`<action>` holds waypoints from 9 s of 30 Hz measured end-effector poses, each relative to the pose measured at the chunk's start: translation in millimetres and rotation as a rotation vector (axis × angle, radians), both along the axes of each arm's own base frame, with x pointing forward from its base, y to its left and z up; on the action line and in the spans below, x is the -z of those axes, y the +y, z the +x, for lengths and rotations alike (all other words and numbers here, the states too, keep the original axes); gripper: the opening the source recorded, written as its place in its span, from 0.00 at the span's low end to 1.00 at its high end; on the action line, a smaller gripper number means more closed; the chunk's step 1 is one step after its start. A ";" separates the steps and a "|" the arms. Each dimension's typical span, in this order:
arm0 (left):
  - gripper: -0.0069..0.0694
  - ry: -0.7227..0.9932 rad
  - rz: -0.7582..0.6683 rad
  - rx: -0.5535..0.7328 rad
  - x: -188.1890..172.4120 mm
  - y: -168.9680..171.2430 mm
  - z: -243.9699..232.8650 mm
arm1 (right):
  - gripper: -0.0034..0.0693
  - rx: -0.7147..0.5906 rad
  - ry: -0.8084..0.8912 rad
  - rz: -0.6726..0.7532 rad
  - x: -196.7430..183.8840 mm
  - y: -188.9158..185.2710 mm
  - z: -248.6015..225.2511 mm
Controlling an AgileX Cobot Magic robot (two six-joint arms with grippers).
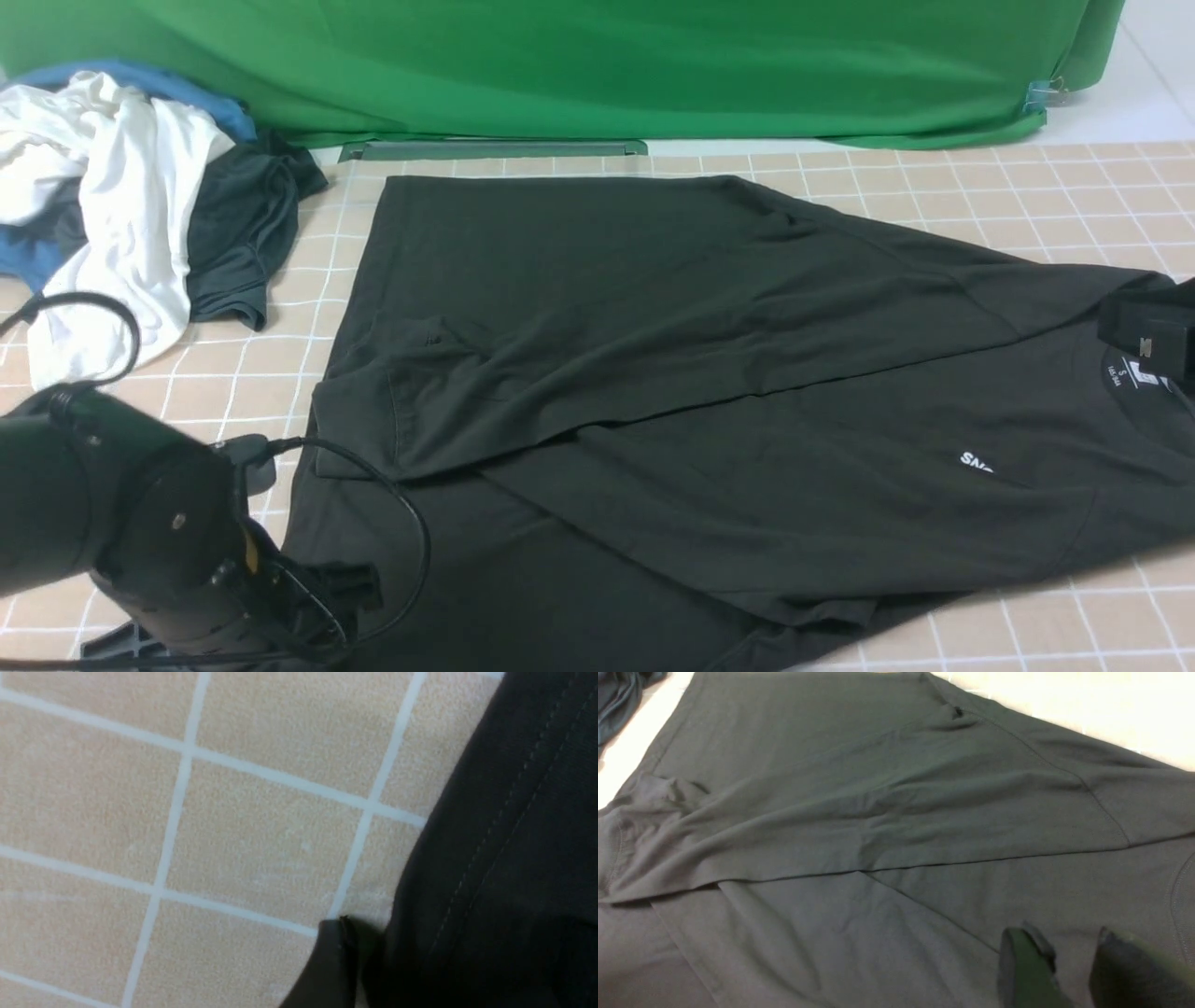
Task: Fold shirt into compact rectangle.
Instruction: 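Grasp the near edge of the shirt at its hem and shoulder corners, then fold the black garment in half by bringing its near edge over to the far edge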
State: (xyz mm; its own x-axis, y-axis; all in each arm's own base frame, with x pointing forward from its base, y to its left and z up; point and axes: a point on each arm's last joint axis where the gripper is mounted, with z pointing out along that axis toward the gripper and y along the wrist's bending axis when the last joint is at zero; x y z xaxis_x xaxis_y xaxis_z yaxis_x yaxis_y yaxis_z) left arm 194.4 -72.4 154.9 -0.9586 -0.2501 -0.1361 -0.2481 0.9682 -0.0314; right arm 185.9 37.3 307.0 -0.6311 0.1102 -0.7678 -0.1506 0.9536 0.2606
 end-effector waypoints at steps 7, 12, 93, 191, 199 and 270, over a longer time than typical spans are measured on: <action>0.69 0.006 -0.019 -0.009 4.1 -0.9 -1.7 | 0.37 0.000 -0.001 -0.001 0.0 -0.1 0.1; 0.34 0.005 -0.023 -0.004 3.9 -1.3 -1.4 | 0.37 -0.001 0.001 -0.001 0.1 0.0 -0.1; 0.13 -0.160 -0.035 0.116 -60.0 -2.2 7.0 | 0.31 0.551 0.781 0.103 145.0 -123.1 91.0; 0.13 -0.473 -0.247 -0.038 -14.6 12.6 311.2 | 0.84 0.208 0.480 -0.238 49.3 -76.6 229.6; 0.13 -0.473 -0.250 -0.041 -14.6 12.8 311.2 | 0.81 -0.294 0.430 -0.424 73.0 60.0 228.9; 0.55 -0.592 -0.275 -0.110 -51.4 15.9 323.5 | 0.30 -0.137 0.126 -0.376 66.6 60.0 291.3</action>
State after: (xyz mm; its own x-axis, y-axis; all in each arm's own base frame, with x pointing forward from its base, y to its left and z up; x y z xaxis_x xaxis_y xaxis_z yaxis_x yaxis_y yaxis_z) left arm 517.9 -56.4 206.4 -0.7083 -0.4434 -0.5493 -0.2105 0.8754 -0.4351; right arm 477.2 97.3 240.5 -0.7121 -0.2548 -0.6542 -0.2721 0.9592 -0.0774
